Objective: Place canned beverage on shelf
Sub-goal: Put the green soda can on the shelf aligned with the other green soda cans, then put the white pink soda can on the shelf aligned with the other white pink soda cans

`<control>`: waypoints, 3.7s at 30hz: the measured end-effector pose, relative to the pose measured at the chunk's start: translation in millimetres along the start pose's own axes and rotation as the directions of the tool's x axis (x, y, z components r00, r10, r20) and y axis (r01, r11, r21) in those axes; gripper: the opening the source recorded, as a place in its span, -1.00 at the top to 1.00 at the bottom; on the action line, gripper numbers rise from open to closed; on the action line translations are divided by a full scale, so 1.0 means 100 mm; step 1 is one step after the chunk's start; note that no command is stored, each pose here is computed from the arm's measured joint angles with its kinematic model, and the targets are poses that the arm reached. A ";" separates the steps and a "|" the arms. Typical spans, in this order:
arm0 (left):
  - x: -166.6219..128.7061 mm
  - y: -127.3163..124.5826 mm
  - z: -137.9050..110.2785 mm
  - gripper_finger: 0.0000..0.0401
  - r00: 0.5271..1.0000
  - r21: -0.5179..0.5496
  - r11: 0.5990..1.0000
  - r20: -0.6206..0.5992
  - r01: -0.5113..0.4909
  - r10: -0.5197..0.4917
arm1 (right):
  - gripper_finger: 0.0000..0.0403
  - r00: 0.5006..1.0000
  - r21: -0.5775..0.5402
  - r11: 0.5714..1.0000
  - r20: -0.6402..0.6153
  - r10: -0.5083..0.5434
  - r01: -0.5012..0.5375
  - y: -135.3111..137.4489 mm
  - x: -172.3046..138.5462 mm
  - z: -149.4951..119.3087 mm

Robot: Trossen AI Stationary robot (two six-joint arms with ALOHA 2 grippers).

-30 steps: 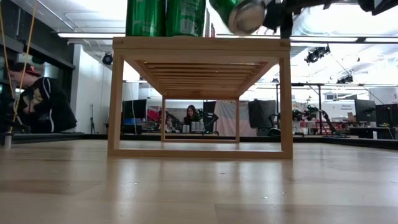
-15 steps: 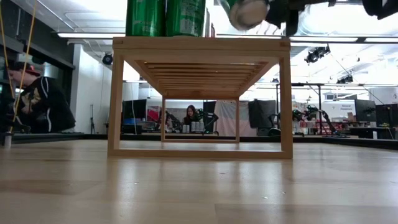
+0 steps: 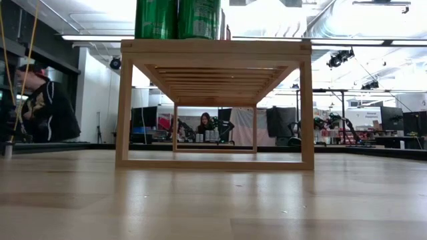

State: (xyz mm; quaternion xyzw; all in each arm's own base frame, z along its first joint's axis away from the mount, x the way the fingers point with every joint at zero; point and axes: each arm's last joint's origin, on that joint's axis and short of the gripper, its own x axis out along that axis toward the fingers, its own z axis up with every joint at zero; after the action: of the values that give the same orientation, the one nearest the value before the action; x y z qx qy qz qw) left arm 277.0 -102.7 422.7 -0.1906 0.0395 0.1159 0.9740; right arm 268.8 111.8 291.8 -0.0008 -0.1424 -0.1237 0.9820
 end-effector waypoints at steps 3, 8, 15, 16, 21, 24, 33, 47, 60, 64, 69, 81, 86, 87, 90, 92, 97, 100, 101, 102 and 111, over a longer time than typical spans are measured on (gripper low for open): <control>0.12 -0.05 0.08 -0.96 0.996 0.055 0.998 -0.085 -0.016 0.021 | -0.50 1.000 -0.048 0.999 -0.021 0.021 -0.022 0.09 0.06 0.12; 0.30 -0.14 0.11 -0.96 0.991 0.130 0.991 -0.136 0.015 0.003 | -0.50 0.996 -0.117 0.992 -0.074 0.040 -0.049 0.20 0.15 0.28; 0.42 -0.21 0.06 -0.96 0.988 0.165 0.986 -0.153 0.032 -0.006 | -0.50 0.991 -0.168 0.982 -0.115 0.062 -0.081 0.31 0.18 0.43; 0.42 -0.21 0.06 -0.96 0.988 0.164 0.986 -0.157 0.039 -0.013 | -0.50 0.991 -0.174 0.981 -0.123 0.061 -0.082 0.31 0.18 0.43; 0.42 -0.22 0.07 -0.82 0.987 0.151 0.987 -0.160 0.056 -0.032 | -0.50 0.989 -0.187 0.979 -0.139 0.050 -0.076 0.31 0.18 0.43; 0.41 -0.21 0.08 -0.56 0.986 0.133 0.989 -0.160 0.059 -0.037 | -0.50 0.988 -0.195 0.978 -0.145 0.045 -0.073 0.31 0.18 0.42; 0.43 -0.18 0.13 -0.39 0.988 0.121 0.990 -0.144 0.072 -0.055 | -0.50 0.989 -0.217 0.972 -0.140 0.056 -0.086 0.31 0.10 0.53; 0.51 0.09 0.43 -0.39 0.985 0.097 0.995 -0.171 0.031 -0.014 | -0.50 0.969 -0.278 0.954 -0.178 -0.169 0.115 0.20 -0.30 0.93; 0.81 0.10 0.27 -0.39 0.955 0.133 0.991 -0.298 0.030 0.011 | -0.50 0.915 -0.364 0.894 -0.202 -0.350 0.262 0.13 -0.56 1.14; 1.04 0.08 0.07 -0.39 0.905 0.248 0.968 -0.417 0.022 0.086 | -0.50 0.911 -0.369 0.890 -0.205 -0.358 0.267 0.14 -0.57 1.14; 1.25 0.02 -0.02 -0.39 0.887 0.347 0.937 -0.446 0.046 0.122 | -0.50 0.909 -0.368 0.889 -0.205 -0.363 0.272 0.14 -0.57 1.13; 1.34 0.11 -0.22 -0.39 0.808 0.492 0.870 -0.522 0.023 0.274 | -0.51 0.905 -0.337 0.896 -0.209 -0.370 0.288 0.14 -0.57 1.12; 1.36 0.16 -0.19 -0.39 0.808 0.453 0.891 -0.518 -0.019 0.280 | -0.51 0.904 -0.338 0.895 -0.210 -0.373 0.291 0.14 -0.57 1.12; 1.37 0.17 -0.19 -0.39 0.803 0.443 0.896 -0.526 -0.021 0.279 | -0.51 0.904 -0.338 0.895 -0.210 -0.374 0.292 0.14 -0.57 1.12; 1.37 0.19 -0.19 -0.39 0.796 0.408 0.913 -0.545 -0.021 0.262 | -0.51 0.903 -0.338 0.895 -0.210 -0.374 0.292 0.14 -0.57 1.12; 1.37 0.20 -0.19 -0.39 0.795 0.400 0.916 -0.548 -0.025 0.261 | -0.51 0.903 -0.338 0.895 -0.210 -0.375 0.293 0.14 -0.57 1.12; 1.38 0.20 -0.20 -0.55 0.793 0.401 0.916 -0.549 -0.027 0.264 | -0.51 0.902 -0.340 0.893 -0.210 -0.377 0.294 0.14 -0.58 1.12; 1.38 0.19 -0.20 -0.68 0.797 0.393 0.919 -0.545 -0.032 0.261 | -0.51 0.902 -0.340 0.893 -0.210 -0.377 0.294 0.14 -0.58 1.12; 1.38 0.19 -0.20 -0.70 0.797 0.395 0.918 -0.543 -0.034 0.263 | -0.51 0.902 -0.341 0.893 -0.210 -0.377 0.294 0.14 -0.58 1.12; 1.38 0.19 -0.20 -0.72 0.797 0.394 0.919 -0.544 -0.033 0.262 | -0.51 0.902 -0.341 0.893 -0.210 -0.376 0.293 0.14 -0.58 1.12; 1.39 0.17 -0.16 -0.73 0.820 0.370 0.929 -0.521 -0.034 0.238 | -0.51 0.902 -0.344 0.893 -0.211 -0.376 0.292 0.14 -0.58 1.12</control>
State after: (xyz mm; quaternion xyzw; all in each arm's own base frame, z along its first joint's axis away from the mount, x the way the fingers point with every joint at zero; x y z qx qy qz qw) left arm 407.4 -63.8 385.0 -0.0395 0.3549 0.1168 0.9267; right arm 187.5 143.1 383.2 -0.1102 0.0163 -0.3114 0.9437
